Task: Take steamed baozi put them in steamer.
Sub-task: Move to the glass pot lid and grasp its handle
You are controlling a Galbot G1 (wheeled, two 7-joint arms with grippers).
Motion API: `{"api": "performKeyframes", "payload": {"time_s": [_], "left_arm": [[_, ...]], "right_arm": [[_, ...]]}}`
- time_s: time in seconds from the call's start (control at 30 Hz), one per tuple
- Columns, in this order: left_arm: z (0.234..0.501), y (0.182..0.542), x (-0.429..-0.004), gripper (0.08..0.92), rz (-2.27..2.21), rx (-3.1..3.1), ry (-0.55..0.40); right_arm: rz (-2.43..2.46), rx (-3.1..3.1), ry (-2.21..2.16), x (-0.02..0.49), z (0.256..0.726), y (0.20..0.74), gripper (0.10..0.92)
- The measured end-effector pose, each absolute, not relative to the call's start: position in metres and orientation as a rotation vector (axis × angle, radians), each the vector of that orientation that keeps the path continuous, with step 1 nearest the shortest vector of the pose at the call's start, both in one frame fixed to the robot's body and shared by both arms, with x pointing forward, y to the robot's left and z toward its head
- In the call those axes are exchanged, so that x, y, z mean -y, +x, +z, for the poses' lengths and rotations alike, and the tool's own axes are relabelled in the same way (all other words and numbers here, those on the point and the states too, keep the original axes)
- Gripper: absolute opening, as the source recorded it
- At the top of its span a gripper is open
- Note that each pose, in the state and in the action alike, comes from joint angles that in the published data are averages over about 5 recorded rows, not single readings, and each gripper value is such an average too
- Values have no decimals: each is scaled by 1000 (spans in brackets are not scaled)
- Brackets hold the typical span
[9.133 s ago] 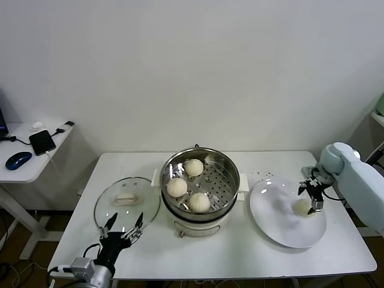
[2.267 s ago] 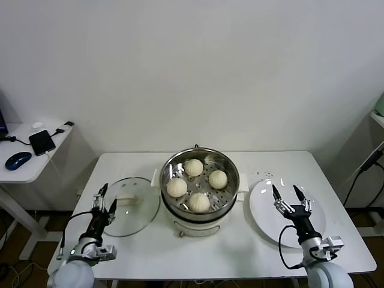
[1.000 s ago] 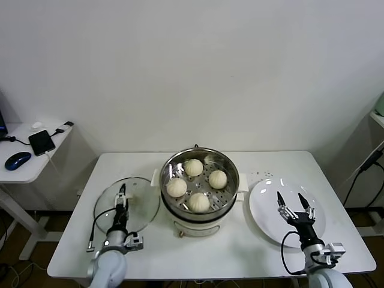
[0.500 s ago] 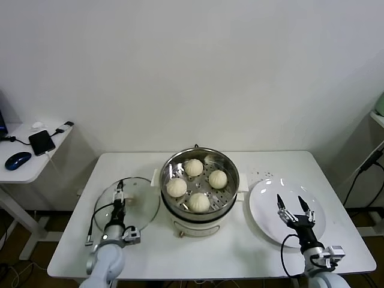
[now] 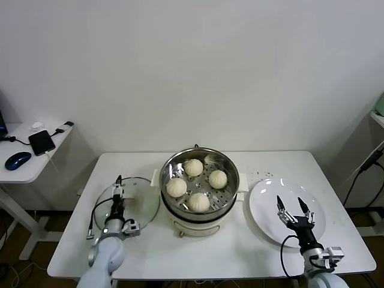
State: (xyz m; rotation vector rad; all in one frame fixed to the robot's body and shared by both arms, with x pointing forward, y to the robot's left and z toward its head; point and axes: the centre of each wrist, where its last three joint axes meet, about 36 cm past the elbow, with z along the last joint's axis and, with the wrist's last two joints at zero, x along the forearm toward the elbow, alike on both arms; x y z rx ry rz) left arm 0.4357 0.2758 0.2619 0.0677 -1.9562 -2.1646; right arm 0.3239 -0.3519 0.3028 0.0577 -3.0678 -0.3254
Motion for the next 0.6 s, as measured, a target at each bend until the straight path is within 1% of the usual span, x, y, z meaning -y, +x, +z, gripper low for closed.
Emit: {"api": "performKeyframes", "payload": {"time_s": [0.13,0.23,0.47,0.6], "left_arm": [[259,438,-279,817,-2159,1955,59],[257,438,-280,766,-2157,1956,48],[254,434,-282,567,-2146,1960,32],[251,431,-285,428,-2140,1956,25]], "right_arm": [[-325,3067,58,352,302,325,823],[-325,3067,58,352,302,326,823],[-326,3064,58,352,300,326,823],[-327,3064,58,352,300,327,823]]}}
